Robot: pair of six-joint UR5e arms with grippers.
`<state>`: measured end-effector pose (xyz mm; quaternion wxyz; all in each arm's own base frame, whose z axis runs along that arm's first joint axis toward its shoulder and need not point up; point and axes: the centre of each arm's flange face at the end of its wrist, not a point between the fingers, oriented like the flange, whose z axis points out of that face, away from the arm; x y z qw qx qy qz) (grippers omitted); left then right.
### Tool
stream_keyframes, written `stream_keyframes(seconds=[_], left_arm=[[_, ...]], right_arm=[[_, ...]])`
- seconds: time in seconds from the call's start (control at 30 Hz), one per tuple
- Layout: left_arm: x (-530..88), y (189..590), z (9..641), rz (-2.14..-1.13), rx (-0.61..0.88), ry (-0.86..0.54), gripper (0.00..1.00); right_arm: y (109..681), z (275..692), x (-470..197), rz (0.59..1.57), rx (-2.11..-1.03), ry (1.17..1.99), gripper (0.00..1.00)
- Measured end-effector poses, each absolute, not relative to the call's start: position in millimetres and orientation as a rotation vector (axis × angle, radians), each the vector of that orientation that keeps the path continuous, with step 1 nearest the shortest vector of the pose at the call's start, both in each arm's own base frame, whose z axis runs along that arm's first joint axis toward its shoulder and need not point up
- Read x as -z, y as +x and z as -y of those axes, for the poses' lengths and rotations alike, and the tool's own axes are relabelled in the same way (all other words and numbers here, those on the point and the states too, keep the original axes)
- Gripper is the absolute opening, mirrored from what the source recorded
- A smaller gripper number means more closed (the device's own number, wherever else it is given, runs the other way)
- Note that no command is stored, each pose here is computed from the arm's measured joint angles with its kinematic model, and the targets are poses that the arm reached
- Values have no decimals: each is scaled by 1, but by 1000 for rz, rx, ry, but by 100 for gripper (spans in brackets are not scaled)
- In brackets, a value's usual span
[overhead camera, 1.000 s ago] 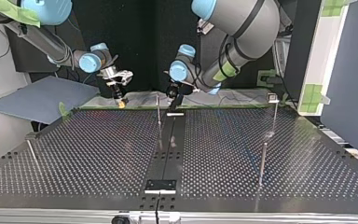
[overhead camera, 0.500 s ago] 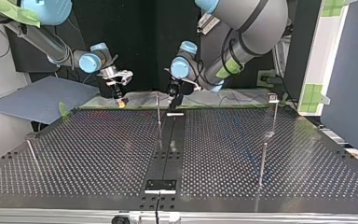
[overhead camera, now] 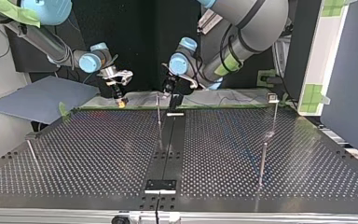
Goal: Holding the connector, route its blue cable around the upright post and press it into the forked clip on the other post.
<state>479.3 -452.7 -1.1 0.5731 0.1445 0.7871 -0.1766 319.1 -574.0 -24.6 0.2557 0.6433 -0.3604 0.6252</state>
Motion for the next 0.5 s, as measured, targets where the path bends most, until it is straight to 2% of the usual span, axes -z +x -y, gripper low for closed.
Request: stream_keyframes(seconds=[0.5], left_arm=[[2,473,456,-1841,401,353,99]], right_arm=[[319,574,25,978,-1697,1747,0]])
